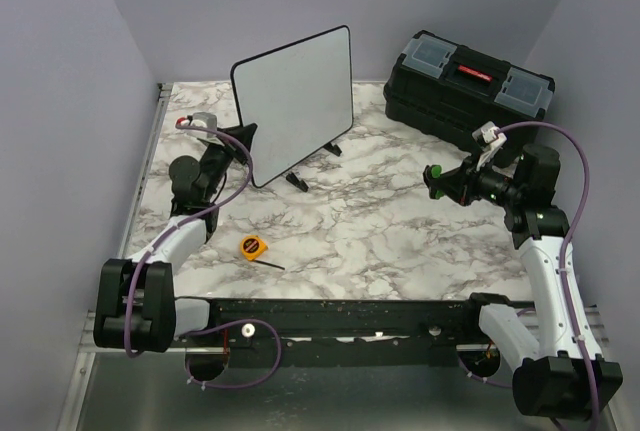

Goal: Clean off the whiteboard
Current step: Place the whiteboard at the center of the board.

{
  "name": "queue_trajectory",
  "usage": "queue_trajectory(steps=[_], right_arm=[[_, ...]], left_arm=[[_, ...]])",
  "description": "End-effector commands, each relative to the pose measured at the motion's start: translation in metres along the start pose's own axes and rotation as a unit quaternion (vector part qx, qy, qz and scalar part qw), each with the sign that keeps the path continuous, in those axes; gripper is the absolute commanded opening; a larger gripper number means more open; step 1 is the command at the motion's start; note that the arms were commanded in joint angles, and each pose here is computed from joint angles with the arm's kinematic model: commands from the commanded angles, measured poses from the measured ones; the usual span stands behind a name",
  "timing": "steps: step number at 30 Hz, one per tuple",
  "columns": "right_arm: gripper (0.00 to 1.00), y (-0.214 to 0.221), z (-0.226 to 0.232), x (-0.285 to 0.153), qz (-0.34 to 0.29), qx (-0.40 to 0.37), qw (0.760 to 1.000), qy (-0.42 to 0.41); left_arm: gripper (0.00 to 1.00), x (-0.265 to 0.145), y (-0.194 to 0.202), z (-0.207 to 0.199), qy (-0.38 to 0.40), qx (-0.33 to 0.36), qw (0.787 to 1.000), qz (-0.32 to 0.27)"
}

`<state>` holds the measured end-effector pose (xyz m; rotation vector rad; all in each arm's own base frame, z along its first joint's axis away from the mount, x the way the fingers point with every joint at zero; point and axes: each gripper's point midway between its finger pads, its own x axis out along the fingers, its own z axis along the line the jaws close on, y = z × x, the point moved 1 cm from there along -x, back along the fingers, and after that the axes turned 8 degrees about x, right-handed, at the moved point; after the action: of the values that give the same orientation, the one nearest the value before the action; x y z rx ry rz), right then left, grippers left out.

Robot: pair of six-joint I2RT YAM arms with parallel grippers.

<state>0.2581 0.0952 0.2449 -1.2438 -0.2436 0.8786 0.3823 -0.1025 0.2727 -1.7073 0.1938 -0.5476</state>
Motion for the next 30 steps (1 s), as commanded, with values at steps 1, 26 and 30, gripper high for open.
queue_trajectory(steps=[1,26,30], right_arm=[[0.01,0.0,0.002,-0.001,-0.006,-0.008,1.0,-0.006],[0.01,0.0,0.002,-0.001,-0.006,-0.008,1.0,-0.008],[0.01,-0.001,0.003,-0.002,-0.008,-0.009,1.0,-0.008]], left_arm=[[0.03,-0.01,0.05,0.004,0.017,0.026,0.995,0.099],[0.11,-0.024,0.066,0.013,-0.029,-0.004,0.986,0.162],[0.12,-0.025,0.069,0.014,-0.031,-0.008,0.985,0.172]])
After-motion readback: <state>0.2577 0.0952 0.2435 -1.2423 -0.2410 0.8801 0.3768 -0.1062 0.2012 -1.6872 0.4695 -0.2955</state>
